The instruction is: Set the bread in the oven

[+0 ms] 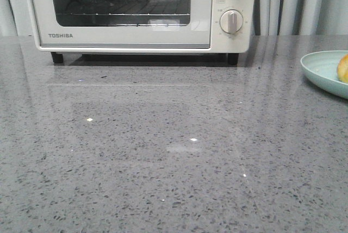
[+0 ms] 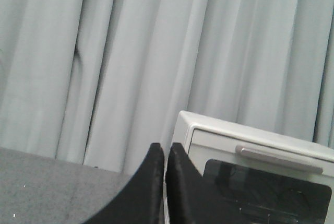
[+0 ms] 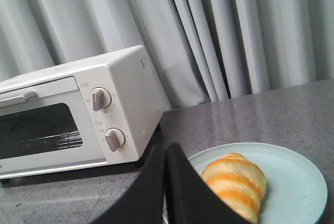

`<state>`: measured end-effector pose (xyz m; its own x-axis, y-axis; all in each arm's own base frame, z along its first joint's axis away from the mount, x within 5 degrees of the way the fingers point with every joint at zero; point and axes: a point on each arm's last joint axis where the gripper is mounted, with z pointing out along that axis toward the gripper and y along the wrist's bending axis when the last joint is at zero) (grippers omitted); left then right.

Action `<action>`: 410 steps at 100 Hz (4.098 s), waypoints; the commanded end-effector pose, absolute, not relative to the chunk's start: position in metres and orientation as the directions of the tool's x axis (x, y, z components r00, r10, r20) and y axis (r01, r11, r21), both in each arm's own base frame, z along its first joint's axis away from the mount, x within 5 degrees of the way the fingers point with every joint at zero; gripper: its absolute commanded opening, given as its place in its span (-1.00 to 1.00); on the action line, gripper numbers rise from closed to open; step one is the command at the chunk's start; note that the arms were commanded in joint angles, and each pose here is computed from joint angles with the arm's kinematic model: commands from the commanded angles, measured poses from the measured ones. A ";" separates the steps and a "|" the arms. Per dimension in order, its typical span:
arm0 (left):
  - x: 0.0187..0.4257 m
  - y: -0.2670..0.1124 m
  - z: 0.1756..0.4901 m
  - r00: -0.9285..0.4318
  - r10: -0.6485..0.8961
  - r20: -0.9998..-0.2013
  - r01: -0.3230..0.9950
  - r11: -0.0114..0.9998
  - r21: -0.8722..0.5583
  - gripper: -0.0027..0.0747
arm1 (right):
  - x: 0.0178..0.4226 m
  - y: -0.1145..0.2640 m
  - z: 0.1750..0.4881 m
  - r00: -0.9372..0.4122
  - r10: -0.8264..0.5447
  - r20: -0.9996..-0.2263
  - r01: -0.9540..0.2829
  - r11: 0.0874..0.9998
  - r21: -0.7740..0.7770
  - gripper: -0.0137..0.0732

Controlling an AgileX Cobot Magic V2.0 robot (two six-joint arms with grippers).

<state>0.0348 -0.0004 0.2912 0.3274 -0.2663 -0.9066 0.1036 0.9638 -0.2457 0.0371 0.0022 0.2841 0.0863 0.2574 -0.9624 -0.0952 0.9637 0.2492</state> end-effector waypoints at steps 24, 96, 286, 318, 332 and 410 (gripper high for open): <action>0.043 -0.001 0.361 0.289 -0.256 -0.922 0.108 0.966 -0.235 -0.99 | 0.061 0.004 0.337 -0.125 0.265 -0.956 -0.042 0.962 0.272 -0.82; 0.195 -0.065 0.427 0.019 -0.186 -0.982 0.325 0.931 -0.170 -0.99 | 0.126 0.009 0.405 -0.382 0.185 -0.905 0.009 0.980 0.196 -0.82; 0.290 -0.153 0.345 -0.405 0.000 -0.914 0.402 0.898 -0.178 -0.99 | 0.126 0.009 0.400 -0.467 0.179 -0.866 0.028 0.982 0.187 -0.82; 0.174 -0.112 0.375 -0.359 -0.073 -0.930 0.481 0.840 -0.251 -0.99 | 0.113 0.008 0.396 -0.520 0.175 -0.836 0.041 0.983 0.181 -0.82; 0.111 -0.074 0.416 -0.160 -0.188 -0.969 0.538 0.806 -0.245 -0.99 | 0.110 0.008 0.393 -0.556 0.174 -0.813 0.048 0.983 0.178 -0.82; -0.015 0.015 0.412 0.090 -0.117 -0.989 0.262 0.961 -0.090 -0.99 | 0.199 0.014 0.351 -0.714 0.122 -0.689 0.060 0.992 0.114 -0.45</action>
<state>-0.0155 0.0151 0.4006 0.0288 -0.0994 -0.9946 0.2761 0.9571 -0.0876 0.1814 0.0142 0.3455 -0.7542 0.1605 -0.6367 0.0894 0.9857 0.1427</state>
